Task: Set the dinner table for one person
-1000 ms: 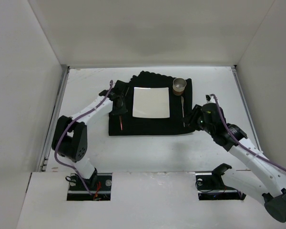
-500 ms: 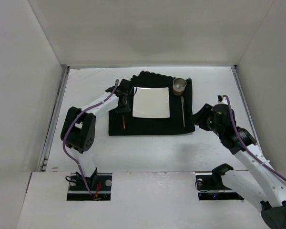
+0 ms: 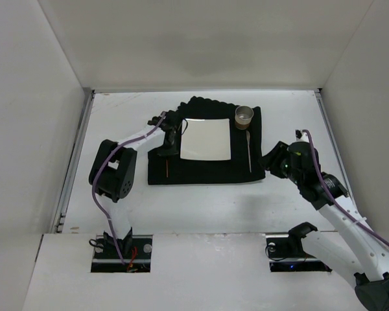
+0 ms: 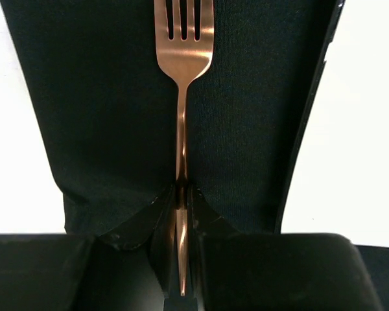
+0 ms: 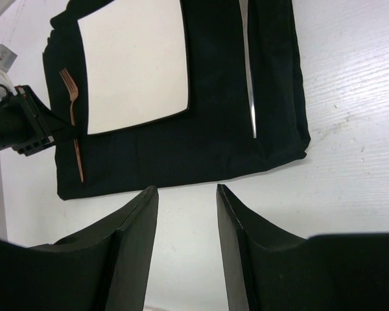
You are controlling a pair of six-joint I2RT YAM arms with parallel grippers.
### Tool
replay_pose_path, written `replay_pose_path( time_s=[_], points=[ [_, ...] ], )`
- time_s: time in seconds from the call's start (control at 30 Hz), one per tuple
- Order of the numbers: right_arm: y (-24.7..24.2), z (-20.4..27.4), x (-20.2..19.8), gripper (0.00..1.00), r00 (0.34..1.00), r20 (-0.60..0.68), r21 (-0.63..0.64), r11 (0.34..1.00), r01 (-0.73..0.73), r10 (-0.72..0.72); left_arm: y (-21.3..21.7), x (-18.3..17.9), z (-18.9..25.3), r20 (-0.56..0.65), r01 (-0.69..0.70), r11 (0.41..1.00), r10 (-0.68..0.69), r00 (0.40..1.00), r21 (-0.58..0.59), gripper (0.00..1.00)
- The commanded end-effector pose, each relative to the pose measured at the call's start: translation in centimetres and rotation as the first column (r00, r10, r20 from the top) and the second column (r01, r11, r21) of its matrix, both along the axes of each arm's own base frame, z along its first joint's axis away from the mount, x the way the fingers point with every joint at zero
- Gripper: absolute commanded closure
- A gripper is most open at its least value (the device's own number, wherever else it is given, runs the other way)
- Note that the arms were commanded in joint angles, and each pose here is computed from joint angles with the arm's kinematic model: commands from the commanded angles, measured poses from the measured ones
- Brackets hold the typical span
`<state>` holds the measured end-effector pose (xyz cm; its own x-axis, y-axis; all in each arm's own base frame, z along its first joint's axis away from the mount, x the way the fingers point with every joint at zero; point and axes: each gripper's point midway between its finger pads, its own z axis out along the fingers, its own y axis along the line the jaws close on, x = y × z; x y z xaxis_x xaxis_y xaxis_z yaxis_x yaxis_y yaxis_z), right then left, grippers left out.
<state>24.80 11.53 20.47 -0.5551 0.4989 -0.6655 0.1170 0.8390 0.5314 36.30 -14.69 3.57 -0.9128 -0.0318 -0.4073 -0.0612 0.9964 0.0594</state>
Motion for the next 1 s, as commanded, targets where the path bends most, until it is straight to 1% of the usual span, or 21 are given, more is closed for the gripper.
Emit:
replay_pose_path(
  time_s=[0.0, 0.1, 0.2, 0.3, 0.4, 0.5, 0.6, 0.63, 0.67, 0.7, 0.73, 0.77, 0.87, 0.9, 0.93, 0.97],
  points=[
    [-0.2, -0.3, -0.2, 0.53, 1.0, -0.002, -0.003, 1.0, 0.0, 0.0, -0.2, 0.9, 1.0, 0.024, 0.02, 1.0, -0.02, 1.0, -0.003, 0.98],
    [-0.3, -0.4, -0.2, 0.52, 1.0, -0.004, -0.005, 1.0, 0.004, -0.004, -0.1, 0.8, 0.8, 0.019, 0.014, 1.0, -0.014, 1.0, -0.003, 0.96],
    [-0.3, -0.3, -0.1, 0.52, 1.0, -0.001, -0.005, 1.0, 0.006, -0.006, 0.1, 0.9, 0.9, 0.024, 0.001, 1.0, -0.001, 1.0, -0.007, 0.9],
    [-0.3, -0.1, -0.1, 0.52, 1.0, 0.0, -0.004, 1.0, 0.006, -0.006, 0.2, 0.9, 1.9, 0.044, -0.013, 1.0, 0.014, 0.999, -0.021, 0.77],
    [-0.3, 0.0, 0.0, 0.52, 1.0, 0.003, -0.007, 1.0, 0.005, -0.005, 0.3, 0.8, 3.8, 0.08, -0.026, 0.999, 0.029, 0.996, -0.041, 0.66],
    [-0.2, 0.4, 0.2, 0.51, 1.0, 0.007, -0.008, 1.0, 0.004, -0.004, 0.5, 0.3, 6.4, 0.125, -0.034, 0.997, 0.042, 0.991, -0.069, 0.57],
    [-0.2, 0.8, 0.3, 0.51, 1.0, 0.015, -0.007, 1.0, 0.002, -0.002, 1.2, -0.2, 10.2, 0.2, -0.054, 0.991, 0.077, 0.977, -0.119, 0.46],
    [-0.2, 0.8, 0.4, 0.51, 1.0, 0.015, -0.008, 1.0, 0.001, -0.001, 1.5, -0.5, 11.9, 0.235, -0.062, 0.988, 0.095, 0.967, -0.144, 0.41],
    [-0.2, 0.9, 0.4, 0.51, 1.0, 0.017, -0.008, 1.0, 0.001, -0.001, 1.9, -1.0, 13.4, 0.265, -0.073, 0.983, 0.117, 0.957, -0.169, 0.31],
    [-0.2, 1.0, 0.5, 0.51, 1.0, 0.017, -0.009, 1.0, 0.004, -0.004, 2.2, -1.6, 15.0, 0.297, -0.078, 0.976, 0.137, 0.945, -0.202, 0.0],
    [-0.2, 1.0, 0.5, 0.51, 1.0, 0.018, -0.009, 1.0, 0.004, -0.004, 2.6, -2.1, 16.1, 0.321, -0.083, 0.971, 0.154, 0.935, -0.225, 0.0],
    [-0.2, 0.9, 0.5, 0.54, 1.0, 0.016, -0.01, 1.0, 0.004, -0.004, 3.3, -3.0, 17.4, 0.349, -0.093, 0.963, 0.181, 0.92, -0.253, 0.0],
    [-0.3, 1.6, 0.6, 0.83, 0.999, 0.044, -0.007, 1.0, 0.008, -0.008, 6.0, -6.0, 19.3, 0.39, -0.159, 0.937, 0.278, 0.878, -0.31, 0.0],
    [-0.6, 2.1, 0.6, 0.91, 0.998, 0.062, -0.016, 1.0, 0.011, -0.01, 6.9, -7.0, 19.4, 0.392, -0.182, 0.929, 0.306, 0.868, -0.322, 0.0],
    [-1.1, 2.5, 0.7, 0.94, 0.997, 0.074, -0.031, 0.999, 0.025, -0.022, 8.2, -8.4, 19.4, 0.392, -0.222, 0.916, 0.349, 0.851, -0.335, 0.0],
    [-1.7, 2.8, 0.8, 0.94, 0.996, 0.078, -0.048, 0.998, 0.041, -0.038, 9.6, -9.8, 19.0, 0.384, -0.268, 0.9, 0.395, 0.834, -0.344, 0.0]
  ],
)
